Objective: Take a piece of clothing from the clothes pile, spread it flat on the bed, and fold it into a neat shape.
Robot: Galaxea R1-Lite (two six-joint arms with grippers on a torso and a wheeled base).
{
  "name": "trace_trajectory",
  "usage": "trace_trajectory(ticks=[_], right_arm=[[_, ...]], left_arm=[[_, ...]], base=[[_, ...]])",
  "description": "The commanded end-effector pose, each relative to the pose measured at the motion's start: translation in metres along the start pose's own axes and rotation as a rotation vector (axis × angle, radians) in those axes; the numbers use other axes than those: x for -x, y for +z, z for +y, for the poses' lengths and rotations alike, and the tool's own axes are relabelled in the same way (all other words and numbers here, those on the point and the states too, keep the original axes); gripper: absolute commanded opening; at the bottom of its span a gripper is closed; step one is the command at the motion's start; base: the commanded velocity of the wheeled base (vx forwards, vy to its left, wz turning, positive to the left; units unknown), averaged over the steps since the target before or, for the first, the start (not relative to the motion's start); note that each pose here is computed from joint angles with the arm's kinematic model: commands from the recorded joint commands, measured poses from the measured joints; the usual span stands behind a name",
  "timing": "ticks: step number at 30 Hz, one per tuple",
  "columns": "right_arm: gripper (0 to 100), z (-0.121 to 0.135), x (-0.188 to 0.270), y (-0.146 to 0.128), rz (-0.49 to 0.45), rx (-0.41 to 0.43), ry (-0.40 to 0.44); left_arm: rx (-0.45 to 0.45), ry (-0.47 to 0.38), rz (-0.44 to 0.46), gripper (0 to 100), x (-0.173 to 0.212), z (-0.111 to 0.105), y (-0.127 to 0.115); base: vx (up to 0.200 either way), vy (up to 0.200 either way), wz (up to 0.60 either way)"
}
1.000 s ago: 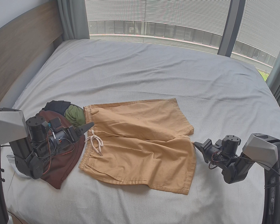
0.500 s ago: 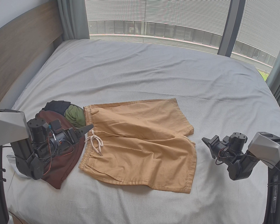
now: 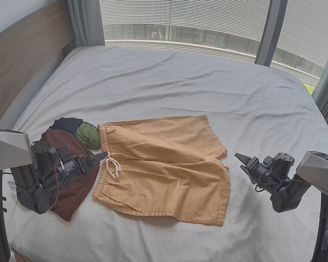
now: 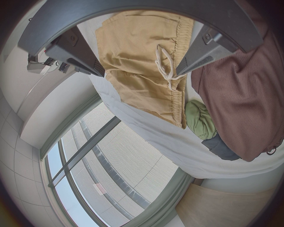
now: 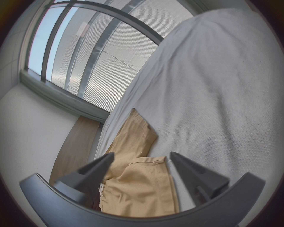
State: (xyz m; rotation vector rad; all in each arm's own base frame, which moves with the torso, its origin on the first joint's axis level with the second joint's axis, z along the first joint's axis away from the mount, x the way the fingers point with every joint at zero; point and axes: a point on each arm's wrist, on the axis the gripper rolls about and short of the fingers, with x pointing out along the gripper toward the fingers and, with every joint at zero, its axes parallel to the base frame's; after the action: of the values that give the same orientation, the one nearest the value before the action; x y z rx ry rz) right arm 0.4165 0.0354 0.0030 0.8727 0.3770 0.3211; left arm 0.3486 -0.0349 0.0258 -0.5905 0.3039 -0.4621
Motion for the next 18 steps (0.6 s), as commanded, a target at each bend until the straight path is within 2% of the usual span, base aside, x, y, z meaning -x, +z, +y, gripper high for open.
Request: trace_trajectory(ticks=[1, 3, 4, 5, 7, 14, 18], right_arm=[[100, 0.063, 0.037, -0.005, 0.030, 0.151, 0.079], [100, 0.080, 0.048, -0.012, 0.051, 0.185, 0.103], [100, 0.080, 0.048, -0.012, 0.051, 0.185, 0.103], [100, 0.095, 0.058, -0.020, 0.080, 0.217, 0.122], [100, 0.108, 0.066, -0.025, 0.105, 0.243, 0.139], [100, 0.111, 0.067, -0.029, 0.121, 0.250, 0.138], [100, 0.110, 0.067, -0.027, 0.115, 0.250, 0.136]], left_arm=[[0.002, 0.028, 0.055, 100, 0.016, -0.003, -0.011], [-0.013, 0.041, 0.077, 100, 0.021, -0.002, -0.017], [-0.013, 0.041, 0.077, 100, 0.021, -0.002, -0.017], [-0.017, 0.058, 0.104, 100, 0.025, 0.000, -0.023], [-0.001, 0.075, 0.136, 100, 0.029, 0.002, -0.032], [0.043, 0.121, 0.226, 100, 0.032, 0.011, -0.058], [0.048, 0.136, 0.242, 100, 0.029, 0.015, -0.065]], base=[[0.000, 0.000, 0.00], [0.000, 0.000, 0.00], [0.000, 0.000, 0.00], [0.000, 0.000, 0.00], [0.000, 0.000, 0.00], [0.000, 0.000, 0.00], [0.000, 0.000, 0.00]])
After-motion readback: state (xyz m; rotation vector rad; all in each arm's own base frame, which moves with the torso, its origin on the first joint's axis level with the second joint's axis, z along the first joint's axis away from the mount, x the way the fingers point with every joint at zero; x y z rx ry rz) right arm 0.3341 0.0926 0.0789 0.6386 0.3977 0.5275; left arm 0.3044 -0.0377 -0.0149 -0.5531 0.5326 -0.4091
